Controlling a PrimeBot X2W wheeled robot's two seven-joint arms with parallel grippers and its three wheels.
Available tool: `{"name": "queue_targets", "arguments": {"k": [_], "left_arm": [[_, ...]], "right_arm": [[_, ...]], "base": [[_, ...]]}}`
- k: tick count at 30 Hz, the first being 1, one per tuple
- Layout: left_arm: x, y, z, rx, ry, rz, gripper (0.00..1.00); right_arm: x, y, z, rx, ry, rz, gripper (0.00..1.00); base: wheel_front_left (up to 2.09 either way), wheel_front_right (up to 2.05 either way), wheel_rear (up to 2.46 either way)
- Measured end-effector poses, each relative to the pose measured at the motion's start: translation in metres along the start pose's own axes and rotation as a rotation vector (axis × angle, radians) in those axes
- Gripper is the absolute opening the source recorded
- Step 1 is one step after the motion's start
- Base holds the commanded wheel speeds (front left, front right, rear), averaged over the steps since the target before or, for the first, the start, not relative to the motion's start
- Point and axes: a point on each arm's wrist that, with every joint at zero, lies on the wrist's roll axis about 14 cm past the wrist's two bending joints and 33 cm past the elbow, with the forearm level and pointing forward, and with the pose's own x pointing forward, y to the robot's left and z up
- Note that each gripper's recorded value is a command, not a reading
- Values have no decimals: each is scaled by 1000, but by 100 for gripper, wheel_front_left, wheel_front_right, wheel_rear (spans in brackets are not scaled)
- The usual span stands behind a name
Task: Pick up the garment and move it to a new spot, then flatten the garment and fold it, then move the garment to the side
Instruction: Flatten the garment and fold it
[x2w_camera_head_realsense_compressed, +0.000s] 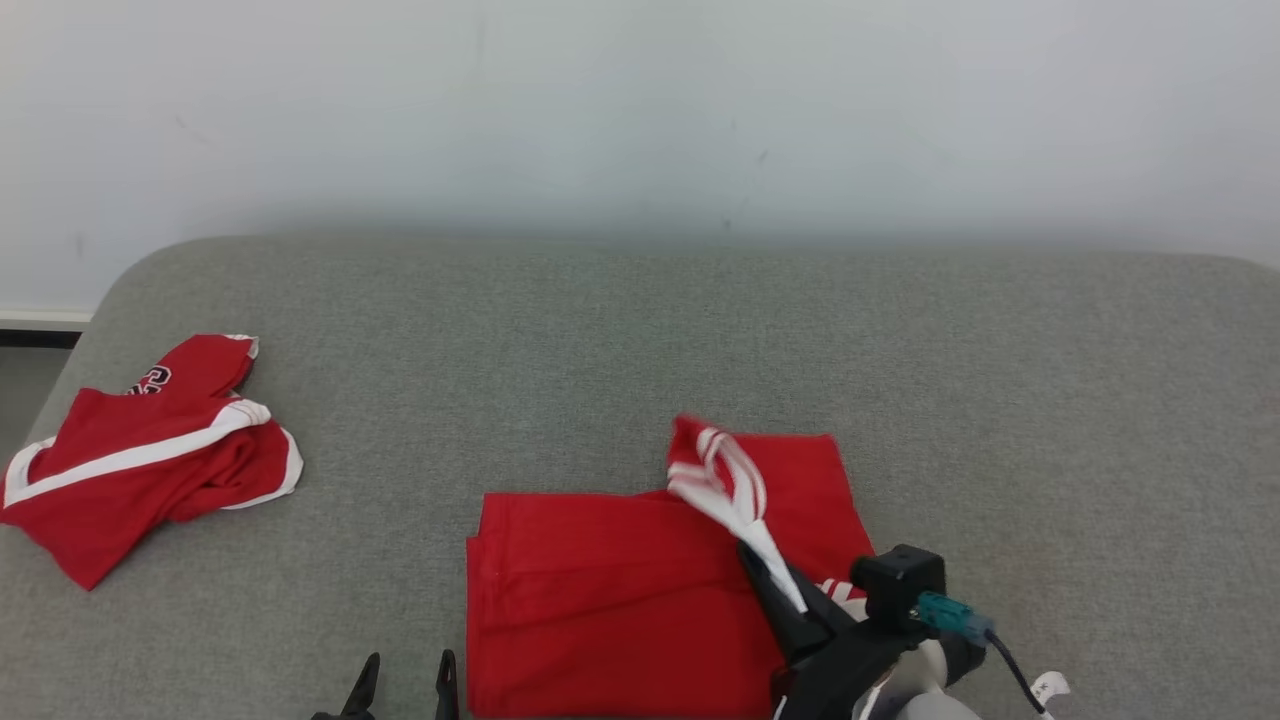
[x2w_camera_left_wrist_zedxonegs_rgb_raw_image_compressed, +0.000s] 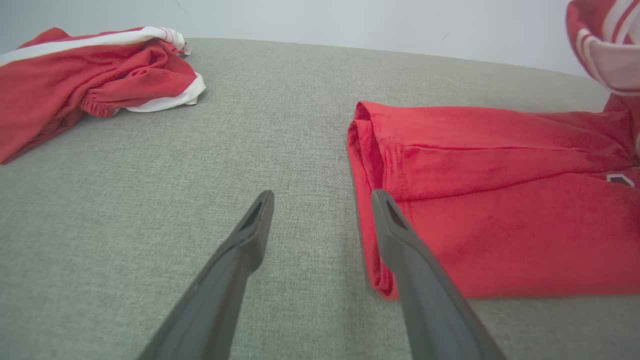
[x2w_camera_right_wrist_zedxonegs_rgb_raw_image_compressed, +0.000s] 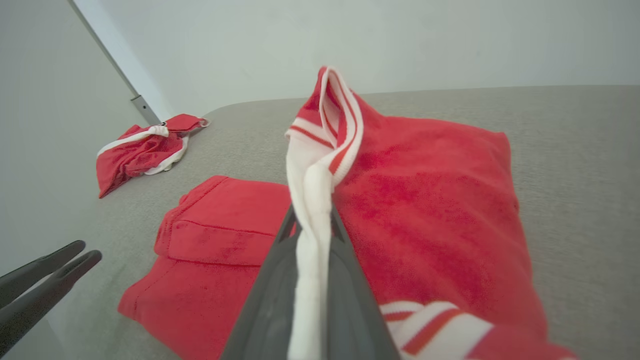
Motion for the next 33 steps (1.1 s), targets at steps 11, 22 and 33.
{"name": "queue_targets", "arguments": {"k": [11, 22, 33], "left_arm": [[-22, 8, -5, -1, 2, 20, 100], [-42, 29, -8, -13, -1, 103, 100], [-35, 33, -3, -14, -12, 123, 100]], "right_arm": [[37, 99, -13, -28, 78, 274, 0], [71, 119, -4, -78, 42, 324, 0], [79, 92, 33, -25, -78, 233, 100]], "base": [[0, 0, 0], [0, 0, 0], [0, 0, 0]]}}
